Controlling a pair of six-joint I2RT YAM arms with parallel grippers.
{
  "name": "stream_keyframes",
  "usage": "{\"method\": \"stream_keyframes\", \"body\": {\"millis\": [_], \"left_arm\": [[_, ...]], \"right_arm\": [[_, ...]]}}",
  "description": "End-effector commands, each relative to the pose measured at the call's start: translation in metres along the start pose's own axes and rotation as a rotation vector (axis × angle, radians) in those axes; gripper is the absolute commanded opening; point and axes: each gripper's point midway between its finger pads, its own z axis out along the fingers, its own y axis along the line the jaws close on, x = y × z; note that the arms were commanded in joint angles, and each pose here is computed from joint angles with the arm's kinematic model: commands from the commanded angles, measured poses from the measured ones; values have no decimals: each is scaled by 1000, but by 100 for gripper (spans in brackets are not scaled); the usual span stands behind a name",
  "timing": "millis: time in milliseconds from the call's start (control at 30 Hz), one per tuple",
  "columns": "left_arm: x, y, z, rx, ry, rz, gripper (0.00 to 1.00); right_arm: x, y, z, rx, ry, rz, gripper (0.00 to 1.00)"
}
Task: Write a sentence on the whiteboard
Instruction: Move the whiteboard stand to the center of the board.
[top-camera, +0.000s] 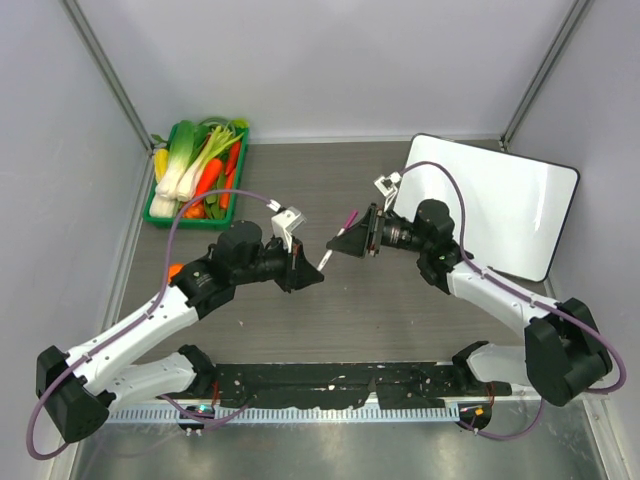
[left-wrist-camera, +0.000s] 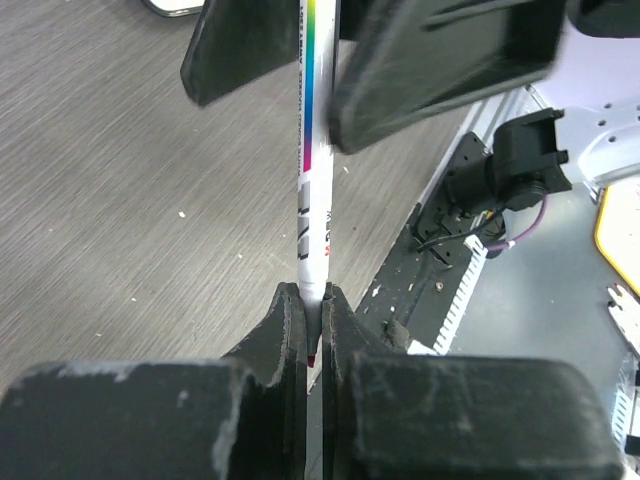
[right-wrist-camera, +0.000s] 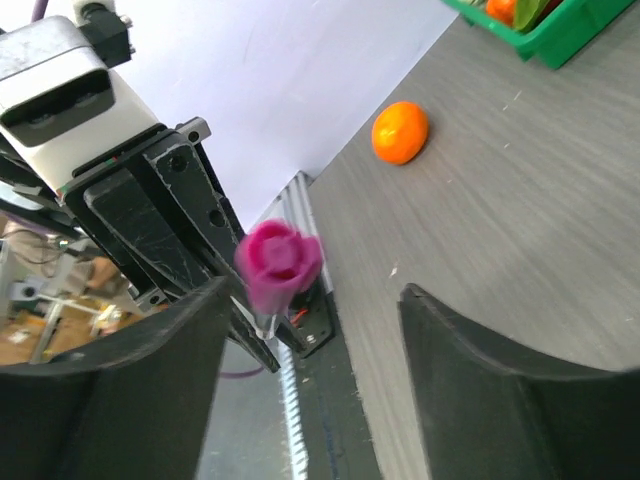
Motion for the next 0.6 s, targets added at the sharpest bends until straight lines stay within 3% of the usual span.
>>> {"method": "stream_keyframes", "body": {"millis": [0, 267, 567], "left_arm": [[-26, -28, -8, 115, -66, 74, 0], [-22, -28, -7, 130, -57, 74, 0], [-18, -28, -7, 135, -58, 74, 0]], "right_arm": [[-1, 20, 6, -103, 53, -21, 65], [7, 27, 4, -148, 80, 7, 43], [16, 32, -2, -168, 115, 32, 40]]}}
